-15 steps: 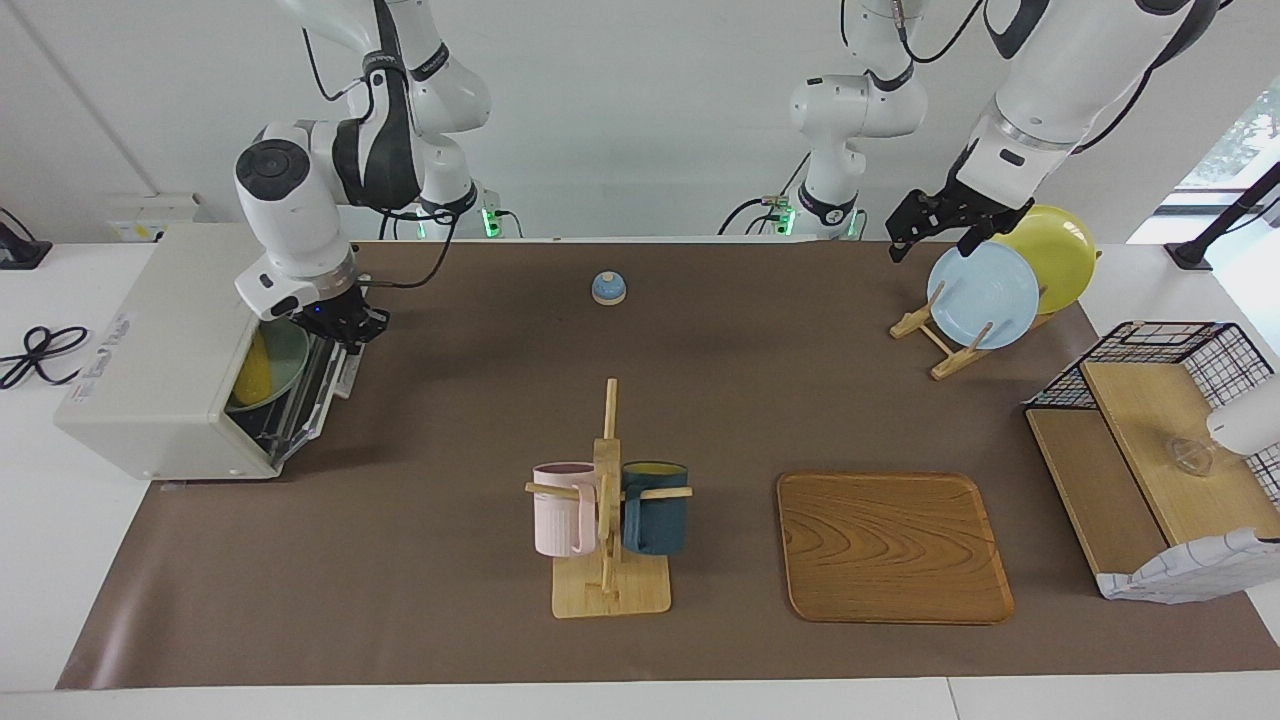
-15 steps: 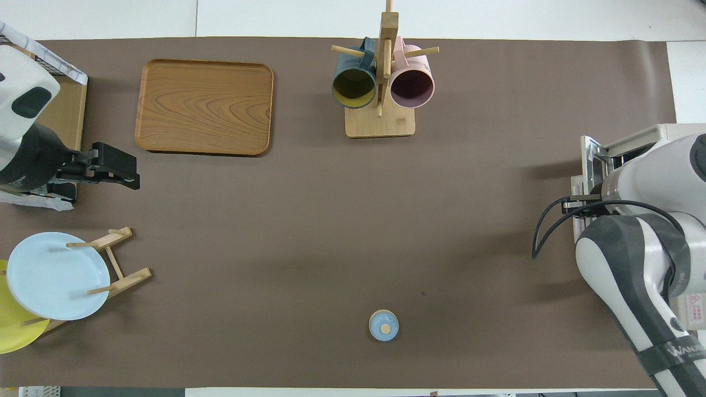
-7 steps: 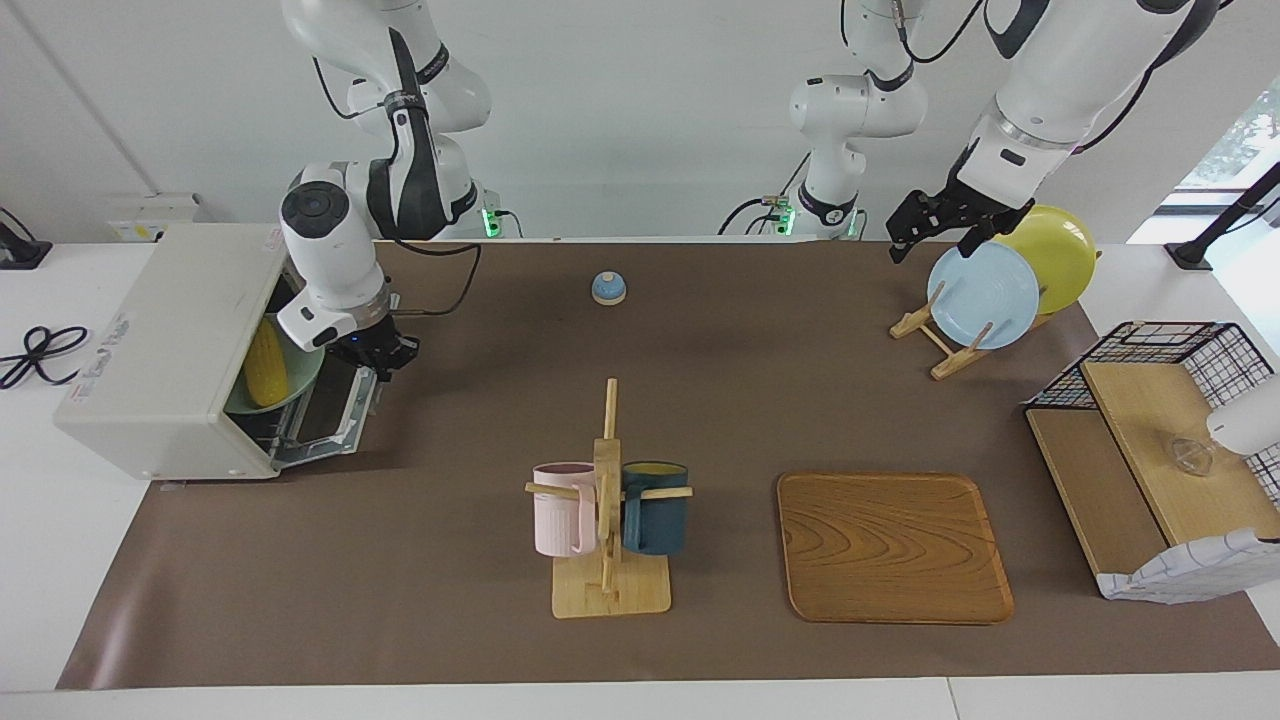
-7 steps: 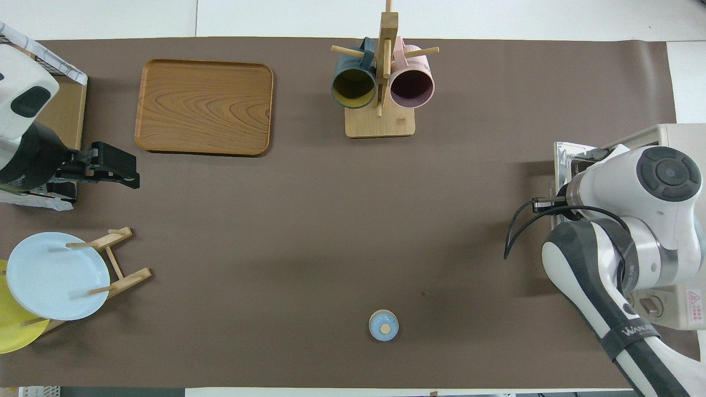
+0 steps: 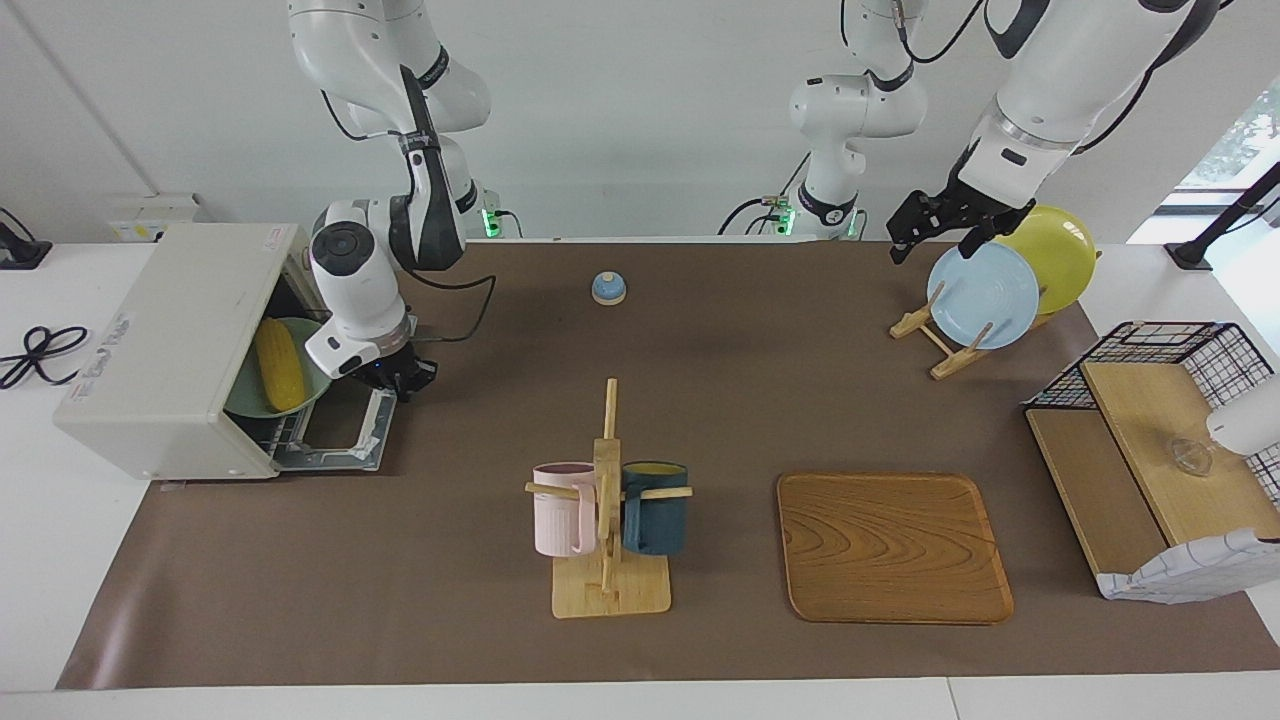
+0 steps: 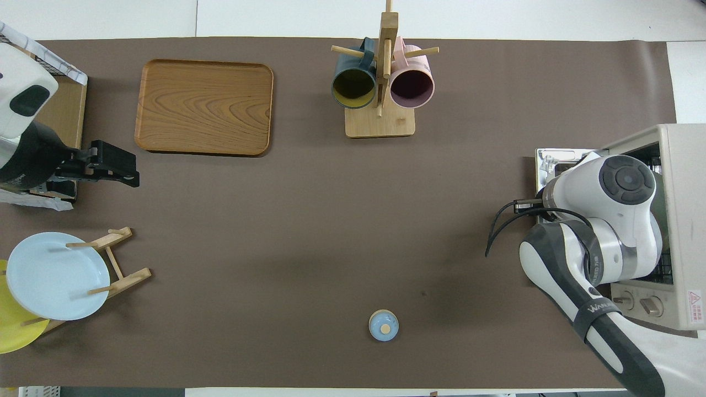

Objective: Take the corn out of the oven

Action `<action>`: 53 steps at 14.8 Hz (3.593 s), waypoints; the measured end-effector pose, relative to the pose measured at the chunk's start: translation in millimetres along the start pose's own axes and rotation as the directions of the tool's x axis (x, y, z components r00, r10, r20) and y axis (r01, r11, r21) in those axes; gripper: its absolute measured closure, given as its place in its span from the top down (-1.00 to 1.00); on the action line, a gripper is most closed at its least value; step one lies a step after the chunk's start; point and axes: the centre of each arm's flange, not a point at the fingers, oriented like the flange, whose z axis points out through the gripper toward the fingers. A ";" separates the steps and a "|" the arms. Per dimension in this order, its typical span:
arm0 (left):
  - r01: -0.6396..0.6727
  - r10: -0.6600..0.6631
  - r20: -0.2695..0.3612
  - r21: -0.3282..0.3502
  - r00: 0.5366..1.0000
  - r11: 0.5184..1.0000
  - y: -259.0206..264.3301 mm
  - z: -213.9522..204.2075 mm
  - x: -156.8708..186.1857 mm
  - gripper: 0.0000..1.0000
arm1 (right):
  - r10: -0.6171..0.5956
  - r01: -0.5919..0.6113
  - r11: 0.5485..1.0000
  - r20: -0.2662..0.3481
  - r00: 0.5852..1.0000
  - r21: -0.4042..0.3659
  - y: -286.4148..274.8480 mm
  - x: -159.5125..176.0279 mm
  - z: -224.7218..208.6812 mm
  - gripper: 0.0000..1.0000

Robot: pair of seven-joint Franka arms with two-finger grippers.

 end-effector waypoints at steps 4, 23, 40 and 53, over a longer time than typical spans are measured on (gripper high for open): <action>0.000 0.000 -0.001 0.000 1.000 1.000 0.0 -0.1 0.1 1.00 | 0.010 -0.010 1.000 -0.006 1.000 0.003 0.5 2.1 1.9 -0.98; 0.000 0.000 -0.018 -0.005 1.000 1.000 0.5 -1.6 1.9 1.00 | 0.119 -0.116 0.991 0.040 0.992 -0.062 49.6 13.9 -97.7 0.21; 0.001 -0.001 -0.025 -0.007 1.000 1.000 0.7 -0.6 3.3 1.00 | -0.040 0.047 0.996 0.083 0.996 -0.078 52.1 -0.9 -76.0 -0.17; 0.006 -0.006 -0.028 -0.007 1.000 1.000 0.9 0.0 3.8 1.00 | -0.085 0.091 0.994 0.089 0.992 -0.065 74.2 -10.3 -60.3 -0.43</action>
